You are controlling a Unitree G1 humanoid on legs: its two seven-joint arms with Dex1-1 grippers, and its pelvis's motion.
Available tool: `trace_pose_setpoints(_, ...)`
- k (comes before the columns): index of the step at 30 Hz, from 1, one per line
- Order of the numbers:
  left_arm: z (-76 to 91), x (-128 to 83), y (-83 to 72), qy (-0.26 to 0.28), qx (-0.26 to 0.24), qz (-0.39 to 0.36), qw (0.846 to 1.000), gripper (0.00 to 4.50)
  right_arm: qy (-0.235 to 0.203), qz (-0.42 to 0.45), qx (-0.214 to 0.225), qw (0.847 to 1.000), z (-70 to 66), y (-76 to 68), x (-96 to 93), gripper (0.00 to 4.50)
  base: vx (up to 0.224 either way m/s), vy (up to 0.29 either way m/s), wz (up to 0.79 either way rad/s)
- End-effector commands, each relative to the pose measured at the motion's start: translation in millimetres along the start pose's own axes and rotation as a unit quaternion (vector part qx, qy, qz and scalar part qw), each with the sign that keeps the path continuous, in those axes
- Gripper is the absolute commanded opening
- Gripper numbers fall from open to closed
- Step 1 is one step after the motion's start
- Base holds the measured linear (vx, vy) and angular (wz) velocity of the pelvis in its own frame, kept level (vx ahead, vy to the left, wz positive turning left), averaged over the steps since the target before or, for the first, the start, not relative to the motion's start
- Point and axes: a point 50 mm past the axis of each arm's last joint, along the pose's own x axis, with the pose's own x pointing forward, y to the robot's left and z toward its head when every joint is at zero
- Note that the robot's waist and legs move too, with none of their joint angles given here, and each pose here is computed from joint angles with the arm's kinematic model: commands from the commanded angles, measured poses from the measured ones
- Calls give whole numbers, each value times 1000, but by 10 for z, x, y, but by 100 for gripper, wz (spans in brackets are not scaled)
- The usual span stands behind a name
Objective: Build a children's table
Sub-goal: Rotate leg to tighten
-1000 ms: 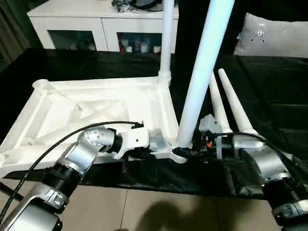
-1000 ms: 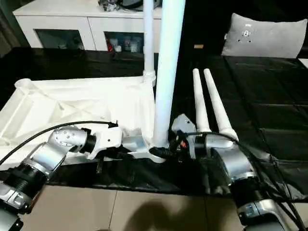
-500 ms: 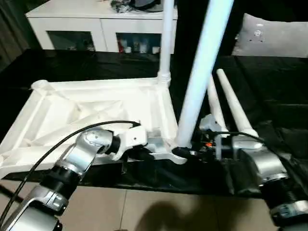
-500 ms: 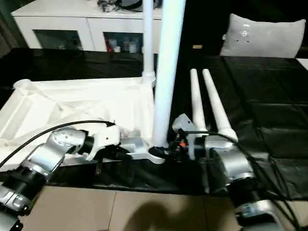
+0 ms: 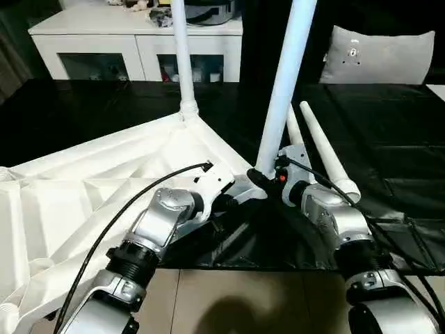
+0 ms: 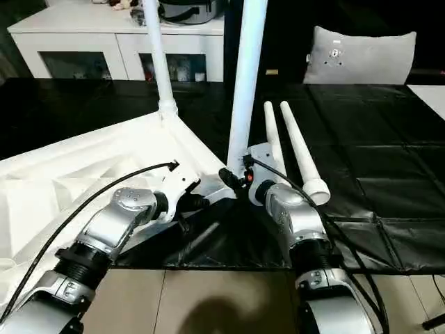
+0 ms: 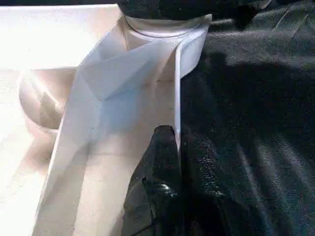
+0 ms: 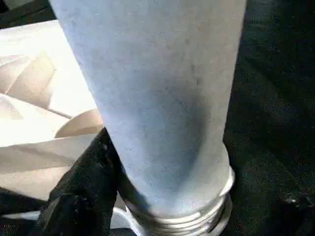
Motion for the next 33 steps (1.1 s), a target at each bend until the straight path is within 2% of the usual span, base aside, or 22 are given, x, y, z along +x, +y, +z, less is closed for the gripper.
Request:
trace_pose_setpoints(1,11,76,-109,-2,7,-11,1000,0,34,17,26,999,-233,132,45,354,0,0,0)
trace_pose_setpoints(2,-10,65,-91,4,11,-7,1000,0,27,9,24,999,-218,111,37,354,0,0,0)
trace_pose_setpoints(3,-10,65,-91,4,11,-7,1000,0,27,9,24,999,-218,111,37,383,0,0,0)
trace_pose_setpoints(6,-69,35,-32,16,28,2,999,0,11,20,14,1000,-186,86,-17,396,0,0,0)
trace_pose_setpoints(8,-116,5,9,26,42,1,999,0,1,28,8,1000,-167,66,-67,433,0,0,0)
trace_pose_setpoints(10,-140,-12,24,30,47,-1,998,0,-2,32,3,999,-159,48,-96,437,0,0,0)
trace_pose_setpoints(17,-277,-142,94,49,76,-36,995,0,-1,82,-60,995,-58,-89,-336,447,0,0,0)
trace_pose_setpoints(18,-314,-186,103,54,90,-54,993,0,-3,108,-81,991,-10,-113,-409,447,0,0,0)
trace_pose_setpoints(21,-350,-227,108,61,103,-70,990,0,-5,127,-107,986,35,-137,-469,447,0,0,0)
trace_pose_setpoints(26,-431,-346,86,71,157,-135,976,0,4,212,-151,966,137,-171,-630,447,0,0,0)
trace_pose_setpoints(28,-431,-371,84,68,165,-149,973,0,16,246,-159,956,141,-166,-674,447,0,0,0)
trace_pose_setpoints(29,-431,-371,84,68,165,-149,973,0,16,246,-159,956,141,-166,-674,447,0,0,0)
trace_pose_setpoints(33,-447,-454,63,77,194,-200,957,0,35,286,-180,940,124,-155,-701,447,0,0,0)
